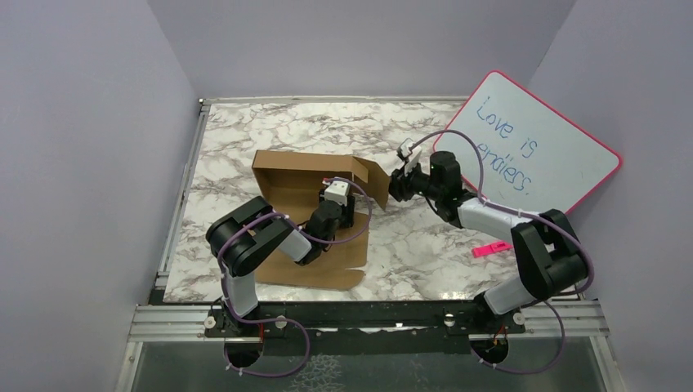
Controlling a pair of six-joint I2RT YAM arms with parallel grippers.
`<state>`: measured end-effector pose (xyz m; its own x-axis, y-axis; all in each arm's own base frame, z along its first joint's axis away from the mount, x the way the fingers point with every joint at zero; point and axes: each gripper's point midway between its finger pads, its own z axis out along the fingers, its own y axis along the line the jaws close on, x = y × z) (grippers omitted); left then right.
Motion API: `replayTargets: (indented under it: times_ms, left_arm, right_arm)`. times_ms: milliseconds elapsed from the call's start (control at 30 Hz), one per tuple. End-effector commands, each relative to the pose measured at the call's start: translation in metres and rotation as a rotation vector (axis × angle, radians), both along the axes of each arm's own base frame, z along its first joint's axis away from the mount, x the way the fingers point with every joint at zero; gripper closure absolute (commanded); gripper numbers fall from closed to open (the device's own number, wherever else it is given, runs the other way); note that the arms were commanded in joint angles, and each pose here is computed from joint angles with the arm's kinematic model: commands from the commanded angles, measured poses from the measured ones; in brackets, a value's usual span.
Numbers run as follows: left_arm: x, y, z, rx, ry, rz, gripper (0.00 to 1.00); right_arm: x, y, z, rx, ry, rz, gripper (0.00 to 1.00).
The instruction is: Fold the paper box
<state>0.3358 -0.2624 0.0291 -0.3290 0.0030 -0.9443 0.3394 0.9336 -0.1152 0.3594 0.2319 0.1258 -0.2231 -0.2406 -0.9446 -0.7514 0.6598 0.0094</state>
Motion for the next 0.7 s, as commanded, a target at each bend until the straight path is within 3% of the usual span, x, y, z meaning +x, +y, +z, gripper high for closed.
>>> replayTargets:
  times_ms: [0,233,667]
  left_arm:
    - [-0.007,-0.008,0.002,-0.051,0.020,-0.055,0.46]
    - [-0.007,-0.011,0.001,-0.055,0.028,-0.075,0.48]
    - [-0.014,-0.015,0.017,-0.090,0.011,-0.116,0.49]
  right_arm:
    - [-0.009,0.034,0.018,0.111,-0.058,0.212,0.60]
    - [-0.045,0.052,0.011,0.187,-0.024,0.431,0.62]
    - [-0.050,0.065,0.015,0.265,-0.039,0.456,0.63]
